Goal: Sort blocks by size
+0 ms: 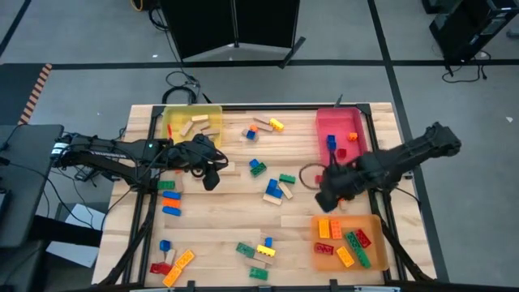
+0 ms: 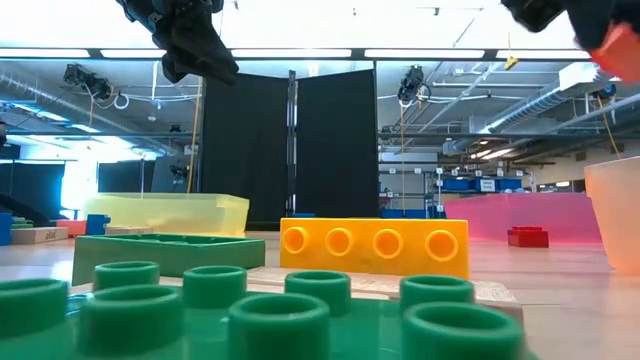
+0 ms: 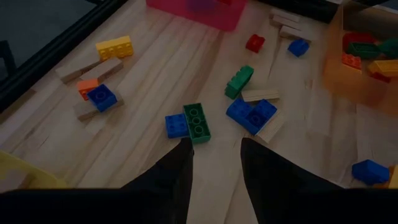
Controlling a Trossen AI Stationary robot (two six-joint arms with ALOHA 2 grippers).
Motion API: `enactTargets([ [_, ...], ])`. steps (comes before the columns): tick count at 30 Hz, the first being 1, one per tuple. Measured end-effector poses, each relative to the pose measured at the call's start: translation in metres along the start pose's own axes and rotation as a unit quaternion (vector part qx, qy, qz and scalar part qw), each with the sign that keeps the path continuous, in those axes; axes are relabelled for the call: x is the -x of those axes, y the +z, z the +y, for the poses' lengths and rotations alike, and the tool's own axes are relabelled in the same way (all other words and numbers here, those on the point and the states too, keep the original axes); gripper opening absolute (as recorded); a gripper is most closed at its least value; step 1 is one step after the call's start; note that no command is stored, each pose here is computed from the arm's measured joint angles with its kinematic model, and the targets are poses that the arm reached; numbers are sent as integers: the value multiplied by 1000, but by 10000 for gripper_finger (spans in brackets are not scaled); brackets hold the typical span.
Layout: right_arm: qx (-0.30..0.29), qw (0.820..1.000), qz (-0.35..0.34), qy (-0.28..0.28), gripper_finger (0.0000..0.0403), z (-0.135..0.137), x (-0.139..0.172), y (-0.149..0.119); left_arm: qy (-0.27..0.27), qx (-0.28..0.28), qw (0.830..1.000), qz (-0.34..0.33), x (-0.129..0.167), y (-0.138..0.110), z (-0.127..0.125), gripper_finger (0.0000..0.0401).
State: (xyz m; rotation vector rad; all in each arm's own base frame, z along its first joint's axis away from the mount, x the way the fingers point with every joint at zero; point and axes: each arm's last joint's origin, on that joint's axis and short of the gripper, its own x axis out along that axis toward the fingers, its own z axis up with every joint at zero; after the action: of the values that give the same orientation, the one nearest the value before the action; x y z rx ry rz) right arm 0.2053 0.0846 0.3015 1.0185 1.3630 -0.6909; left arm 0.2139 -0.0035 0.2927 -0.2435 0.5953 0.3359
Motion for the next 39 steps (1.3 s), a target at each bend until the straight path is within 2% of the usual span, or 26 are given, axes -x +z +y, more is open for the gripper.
enactTargets([
  [9,-96,995,-3,33,326,38,-44,-67,0,0,1000,-1,0,0,0,141],
  [16,-156,987,10,-43,326,44,-84,-102,0,0,1000,-1,0,0,0,141],
  [21,-164,983,-3,-77,327,47,-107,-110,0,0,1000,0,0,0,0,141],
  [27,-164,983,-3,-79,338,54,-125,-113,0,-13,1000,0,0,0,0,141],
  [31,-162,984,3,-70,347,56,-128,-115,0,-38,999,1,0,0,0,141],
  [39,-162,984,12,-70,341,57,-128,-115,1,-40,999,3,0,-1,0,141],
])
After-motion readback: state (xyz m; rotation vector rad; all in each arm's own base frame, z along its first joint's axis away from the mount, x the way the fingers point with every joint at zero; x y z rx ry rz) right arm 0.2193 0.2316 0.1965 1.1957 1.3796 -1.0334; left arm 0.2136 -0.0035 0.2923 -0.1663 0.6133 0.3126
